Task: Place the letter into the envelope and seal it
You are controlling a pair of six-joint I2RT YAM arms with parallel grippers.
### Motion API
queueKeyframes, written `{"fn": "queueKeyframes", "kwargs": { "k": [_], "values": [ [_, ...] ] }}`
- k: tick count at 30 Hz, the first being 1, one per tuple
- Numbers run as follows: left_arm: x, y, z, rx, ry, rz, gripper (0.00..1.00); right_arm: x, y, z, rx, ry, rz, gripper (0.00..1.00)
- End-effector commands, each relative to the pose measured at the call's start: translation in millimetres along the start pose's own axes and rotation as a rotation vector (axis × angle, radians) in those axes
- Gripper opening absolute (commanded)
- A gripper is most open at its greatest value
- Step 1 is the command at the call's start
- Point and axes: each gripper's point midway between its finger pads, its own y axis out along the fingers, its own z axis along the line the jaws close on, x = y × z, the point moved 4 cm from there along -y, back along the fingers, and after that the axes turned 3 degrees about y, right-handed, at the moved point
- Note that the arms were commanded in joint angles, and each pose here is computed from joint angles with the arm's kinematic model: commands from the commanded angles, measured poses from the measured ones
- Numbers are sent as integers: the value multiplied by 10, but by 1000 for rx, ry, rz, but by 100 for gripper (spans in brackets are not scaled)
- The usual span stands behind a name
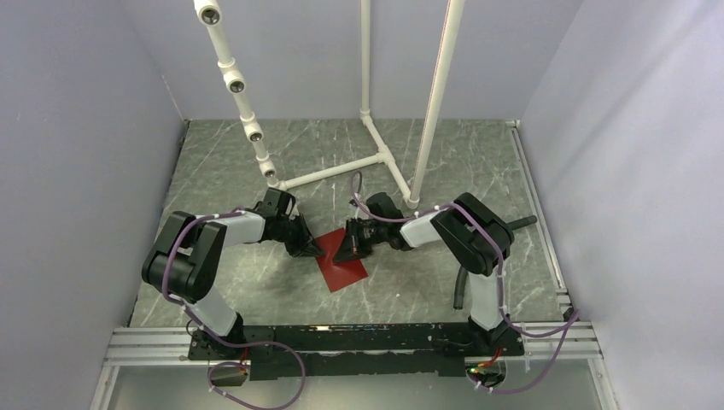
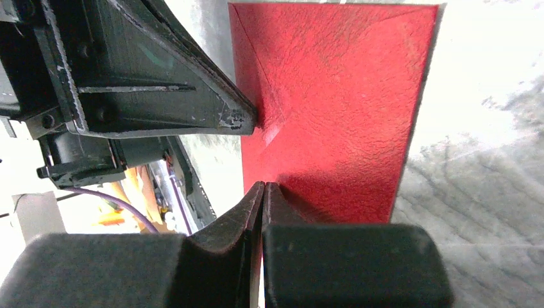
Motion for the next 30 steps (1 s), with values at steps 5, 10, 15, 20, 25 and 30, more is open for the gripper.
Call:
{"fn": "queueKeyframes", "kwargs": {
  "k": [5, 10, 15, 20, 25, 30],
  "values": [
    [-159, 145, 610, 274, -14, 10, 3, 190, 16, 69, 1, -33, -61, 6],
    [-149, 154, 605, 274, -10, 14, 2, 120, 85, -114, -75, -24, 10, 6],
    [-144, 163, 608, 278, -8, 20, 2, -59, 54, -293, -134, -19, 78, 5],
    [-131, 176, 605, 279, -2, 24, 2, -184, -33, -401, -167, -8, 94, 5],
    [-118, 184, 601, 279, 4, 26, 2, -285, -120, -474, -174, 6, 114, 5],
    [-113, 190, 608, 282, 5, 28, 2, -349, -219, -537, -208, 9, 131, 5]
  ]
}}
